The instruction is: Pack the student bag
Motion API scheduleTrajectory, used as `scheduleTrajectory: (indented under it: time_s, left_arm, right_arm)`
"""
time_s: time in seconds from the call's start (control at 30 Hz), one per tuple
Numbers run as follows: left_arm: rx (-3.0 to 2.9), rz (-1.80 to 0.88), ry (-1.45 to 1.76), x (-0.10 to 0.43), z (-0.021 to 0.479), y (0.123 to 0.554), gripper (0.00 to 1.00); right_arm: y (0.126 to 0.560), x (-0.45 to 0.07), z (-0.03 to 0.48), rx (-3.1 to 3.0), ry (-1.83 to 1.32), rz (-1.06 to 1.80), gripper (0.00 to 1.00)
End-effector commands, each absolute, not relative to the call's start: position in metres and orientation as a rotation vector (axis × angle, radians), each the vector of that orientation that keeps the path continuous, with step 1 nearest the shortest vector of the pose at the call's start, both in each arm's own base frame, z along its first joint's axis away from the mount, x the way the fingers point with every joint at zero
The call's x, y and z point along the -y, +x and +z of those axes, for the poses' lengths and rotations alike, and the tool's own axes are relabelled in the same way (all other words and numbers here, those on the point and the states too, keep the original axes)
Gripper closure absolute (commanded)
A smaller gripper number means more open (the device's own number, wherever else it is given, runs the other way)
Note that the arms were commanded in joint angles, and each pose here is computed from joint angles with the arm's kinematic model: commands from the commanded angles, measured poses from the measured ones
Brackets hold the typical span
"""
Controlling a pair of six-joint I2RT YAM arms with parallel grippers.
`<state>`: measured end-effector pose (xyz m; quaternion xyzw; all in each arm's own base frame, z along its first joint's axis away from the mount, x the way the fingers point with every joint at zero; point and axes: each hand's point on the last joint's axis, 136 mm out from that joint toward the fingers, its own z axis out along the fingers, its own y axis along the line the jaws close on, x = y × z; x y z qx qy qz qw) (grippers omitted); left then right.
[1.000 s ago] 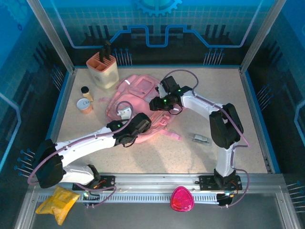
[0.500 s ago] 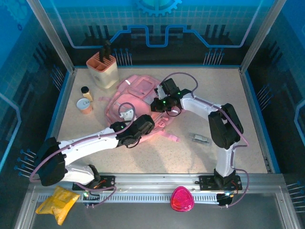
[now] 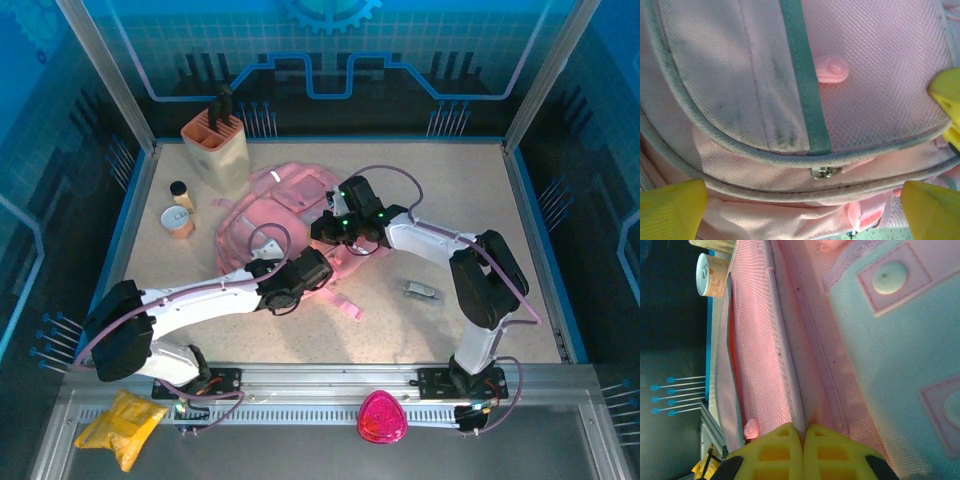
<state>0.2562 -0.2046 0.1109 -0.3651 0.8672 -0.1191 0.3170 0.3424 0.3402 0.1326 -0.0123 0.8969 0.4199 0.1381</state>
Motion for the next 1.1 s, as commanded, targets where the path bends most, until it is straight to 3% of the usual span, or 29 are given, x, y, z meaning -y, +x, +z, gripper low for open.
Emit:
scheduleTrajectory:
  time_s: [0.0,0.4,0.73,1.07]
  left_arm:
    - [-2.208,-0.212,-1.025,0.185,0.118,0.257,0.01]
    - [-2.215,-0.215,-1.013,0.188,0.111,0.278,0.01]
    - [-2.208,0.021,-1.099,0.142,0.099,0.264,0.01]
    - [-2.306,0.010,-0.957,0.134,0.105,0.243,0.24]
  right_arm:
    - [0.334,-0.365,0.189,-2.431,-0.110,1.423,1.00]
    - [0.336,-0.366,0.190,-2.414,-0.080,1.437,1.00]
    - [0.343,-0.356,0.192,-2.393,-0.073,1.398,1.00]
    - [0.347,-0.354,0.190,-2.395,-0.074,1.378,1.00]
